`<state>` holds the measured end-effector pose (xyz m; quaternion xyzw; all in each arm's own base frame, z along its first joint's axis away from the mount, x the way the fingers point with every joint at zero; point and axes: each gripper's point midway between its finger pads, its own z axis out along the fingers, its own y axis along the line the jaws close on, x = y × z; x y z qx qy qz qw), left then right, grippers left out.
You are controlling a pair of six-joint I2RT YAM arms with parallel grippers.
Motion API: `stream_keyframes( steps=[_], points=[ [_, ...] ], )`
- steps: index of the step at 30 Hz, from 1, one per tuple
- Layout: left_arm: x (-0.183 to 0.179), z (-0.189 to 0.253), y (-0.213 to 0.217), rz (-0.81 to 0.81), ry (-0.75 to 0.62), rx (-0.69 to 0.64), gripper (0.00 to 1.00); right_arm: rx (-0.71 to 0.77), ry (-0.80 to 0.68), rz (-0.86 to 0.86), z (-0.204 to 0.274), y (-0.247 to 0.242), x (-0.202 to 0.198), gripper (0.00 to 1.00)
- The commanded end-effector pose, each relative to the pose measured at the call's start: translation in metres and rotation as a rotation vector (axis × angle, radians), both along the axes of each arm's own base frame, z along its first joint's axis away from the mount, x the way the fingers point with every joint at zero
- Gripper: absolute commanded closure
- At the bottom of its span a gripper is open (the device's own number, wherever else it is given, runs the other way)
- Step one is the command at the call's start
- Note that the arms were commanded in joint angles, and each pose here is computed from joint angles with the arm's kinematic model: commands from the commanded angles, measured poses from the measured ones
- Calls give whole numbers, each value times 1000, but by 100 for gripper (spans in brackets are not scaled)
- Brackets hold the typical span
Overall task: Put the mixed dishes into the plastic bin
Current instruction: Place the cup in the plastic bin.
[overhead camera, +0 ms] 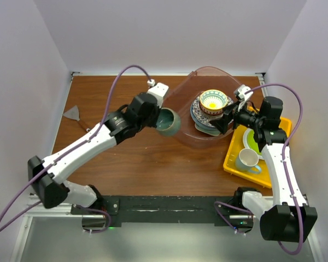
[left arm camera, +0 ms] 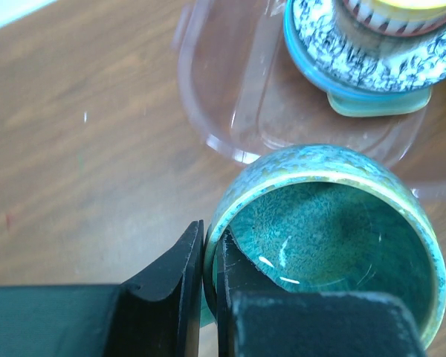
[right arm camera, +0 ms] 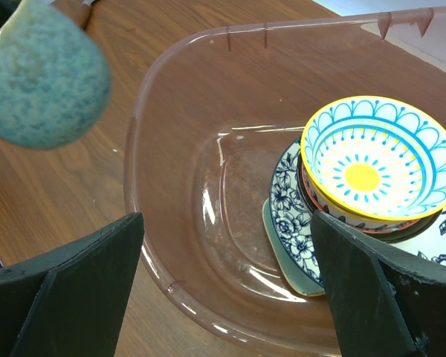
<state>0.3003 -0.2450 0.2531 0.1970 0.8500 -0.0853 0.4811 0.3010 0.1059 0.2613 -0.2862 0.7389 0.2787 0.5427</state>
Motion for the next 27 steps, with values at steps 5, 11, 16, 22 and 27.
stream_keyframes(
  steps=[5, 11, 16, 22, 27],
  points=[
    [74, 78, -62, -113, -209, -46, 100, -39, -58, -77, 20, -12, 9, 2],
    [114, 78, -89, -164, -257, 64, 100, -48, -52, -138, 19, -20, 15, 2],
    [133, 71, -104, -210, -278, 127, 100, -57, -48, -190, 19, -28, 21, 2],
    [142, 38, -117, -287, -238, 188, 100, -67, -42, -258, 19, -37, 27, 2],
    [145, 6, -126, -337, -188, 225, 100, -67, -44, -278, 20, -40, 28, 2]
  ],
)
